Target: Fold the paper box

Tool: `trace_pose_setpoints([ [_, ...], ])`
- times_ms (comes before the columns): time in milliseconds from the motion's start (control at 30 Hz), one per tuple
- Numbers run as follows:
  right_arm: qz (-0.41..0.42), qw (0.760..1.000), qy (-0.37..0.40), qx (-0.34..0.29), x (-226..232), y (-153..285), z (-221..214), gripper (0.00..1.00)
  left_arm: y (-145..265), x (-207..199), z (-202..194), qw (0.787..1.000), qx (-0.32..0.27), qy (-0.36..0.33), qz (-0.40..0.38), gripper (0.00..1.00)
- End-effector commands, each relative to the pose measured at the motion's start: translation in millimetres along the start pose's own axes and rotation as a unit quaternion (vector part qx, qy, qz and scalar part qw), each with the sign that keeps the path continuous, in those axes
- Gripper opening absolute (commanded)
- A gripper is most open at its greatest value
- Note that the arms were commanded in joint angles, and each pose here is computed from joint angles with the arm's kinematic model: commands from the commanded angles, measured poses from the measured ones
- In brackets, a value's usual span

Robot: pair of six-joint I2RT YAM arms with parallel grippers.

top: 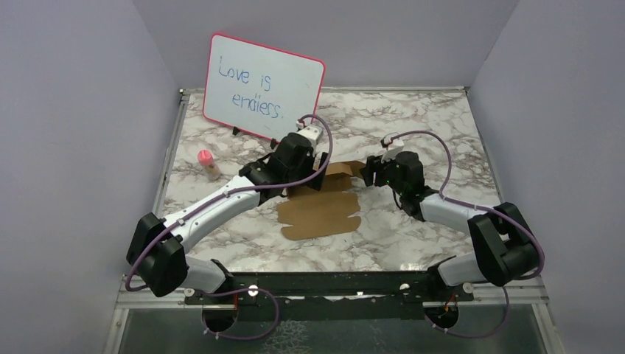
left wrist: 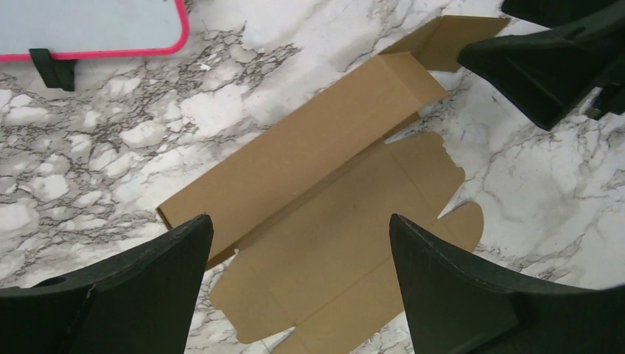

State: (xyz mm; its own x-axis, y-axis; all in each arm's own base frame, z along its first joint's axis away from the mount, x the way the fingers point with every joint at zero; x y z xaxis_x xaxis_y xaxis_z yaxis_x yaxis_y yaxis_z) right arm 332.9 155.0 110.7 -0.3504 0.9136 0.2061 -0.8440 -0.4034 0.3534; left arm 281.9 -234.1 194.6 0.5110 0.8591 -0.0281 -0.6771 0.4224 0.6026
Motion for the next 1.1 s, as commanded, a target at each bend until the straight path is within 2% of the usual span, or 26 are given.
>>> trace_pose_setpoints([
  [0, 0.053, 0.998, 0.012, -0.004, 14.9, -11.0, 10.1, 0.61, 4.1, -18.9, 9.0, 0.999, -0.027, 0.009, 0.032, 0.9],
  [167, 0.056, 0.998, 0.018, -0.005, 14.7, -15.7, 11.3, 0.54, -4.2, -46.2, -3.0, 0.998, -0.041, 0.028, 0.025, 0.88],
  [467, 0.108, 0.994, 0.006, 0.022, 29.6, -7.9, -1.2, 0.25, -28.7, -72.2, -29.0, 0.998, -0.052, 0.035, 0.013, 0.84],
  [600, 0.13, 0.991, -0.009, 0.019, 36.1, 1.8, -6.6, 0.15, -39.5, -75.9, -44.8, 0.997, -0.072, 0.035, 0.016, 0.84],
  [800, 0.14, 0.99, -0.027, 0.007, 40.6, 11.4, -5.3, 0.05, -59.5, -70.7, -64.9, 0.993, -0.104, 0.044, 0.046, 0.84],
  [1067, 0.149, 0.989, -0.024, 0.001, 46.1, 16.8, -3.7, 0.03, -75.9, -71.8, -70.4, 0.986, -0.143, 0.014, 0.087, 0.85],
])
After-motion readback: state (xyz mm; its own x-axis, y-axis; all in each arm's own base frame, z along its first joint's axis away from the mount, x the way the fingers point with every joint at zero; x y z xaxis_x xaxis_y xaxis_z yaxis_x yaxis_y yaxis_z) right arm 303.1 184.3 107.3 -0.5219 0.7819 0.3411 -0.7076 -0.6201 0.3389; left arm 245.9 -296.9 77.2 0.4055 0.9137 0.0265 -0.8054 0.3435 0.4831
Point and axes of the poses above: each gripper's point midway between its finger pads, its own y axis back along the fingers, its own x axis along the line the jaws close on, z = x × y, the point moved 3 cm from there along y, back along the fingers, and after that the axes turned 6 degrees about -y, right-handed, at the moved point
